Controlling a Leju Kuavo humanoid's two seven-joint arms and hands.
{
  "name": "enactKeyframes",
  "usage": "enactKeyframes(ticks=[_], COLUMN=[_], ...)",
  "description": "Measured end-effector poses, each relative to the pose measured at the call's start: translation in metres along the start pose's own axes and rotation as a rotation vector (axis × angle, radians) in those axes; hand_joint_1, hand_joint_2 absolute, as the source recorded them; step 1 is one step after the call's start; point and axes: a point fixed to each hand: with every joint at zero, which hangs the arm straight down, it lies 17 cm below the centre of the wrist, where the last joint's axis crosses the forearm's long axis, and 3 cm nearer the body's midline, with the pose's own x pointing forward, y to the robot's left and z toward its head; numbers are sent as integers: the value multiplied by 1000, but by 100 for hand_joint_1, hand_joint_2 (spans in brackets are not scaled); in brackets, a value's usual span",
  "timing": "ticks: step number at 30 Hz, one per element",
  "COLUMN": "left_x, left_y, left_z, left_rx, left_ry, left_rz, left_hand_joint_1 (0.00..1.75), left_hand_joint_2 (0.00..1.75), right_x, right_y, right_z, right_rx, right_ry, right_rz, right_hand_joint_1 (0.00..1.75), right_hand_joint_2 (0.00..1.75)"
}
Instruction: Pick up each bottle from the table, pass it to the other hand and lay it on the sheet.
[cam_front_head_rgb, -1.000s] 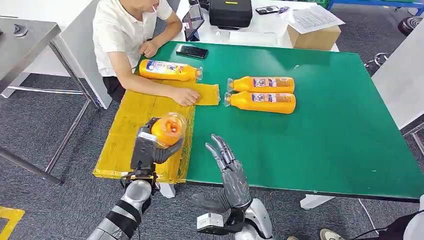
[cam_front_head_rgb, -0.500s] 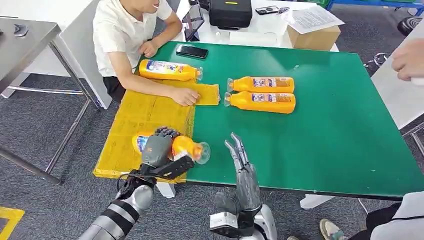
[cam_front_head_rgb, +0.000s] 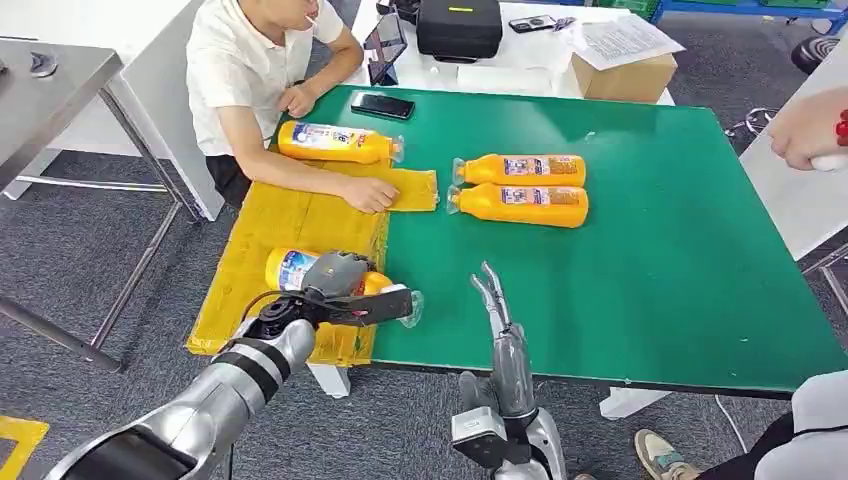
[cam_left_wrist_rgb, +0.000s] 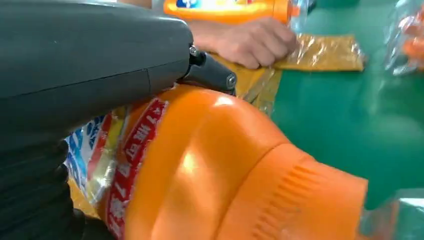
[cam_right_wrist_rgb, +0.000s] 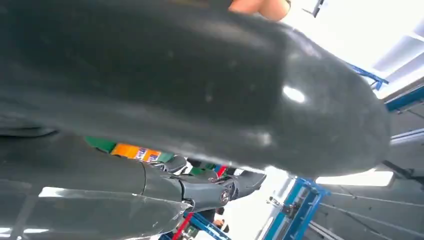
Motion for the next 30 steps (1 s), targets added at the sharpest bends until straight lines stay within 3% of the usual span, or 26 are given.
enactKeyframes(ticks=[13, 18, 21, 30], left_x=[-4, -9, 11, 18], left_y=[-4, -20, -23, -19], left_z=[-1, 2, 6, 5], left_rx=[-31, -122, -222, -195], left_ry=[12, 31, -54, -93], left_rz=[1, 66, 297, 336], left_hand_joint_1=[0, 0, 0, 0], left_hand_joint_2=[175, 175, 175, 175], right_x=[-1, -4, -15, -21], right_y=[-1, -2, -6, -2], right_z=[0, -1, -5, -3], right_rx=[1, 6, -33, -28], right_ry=[-2, -2, 26, 39], right_rz=[0, -5, -27, -25], right_hand_joint_1=[0, 0, 0, 0], right_hand_joint_2=[0, 0, 0, 0])
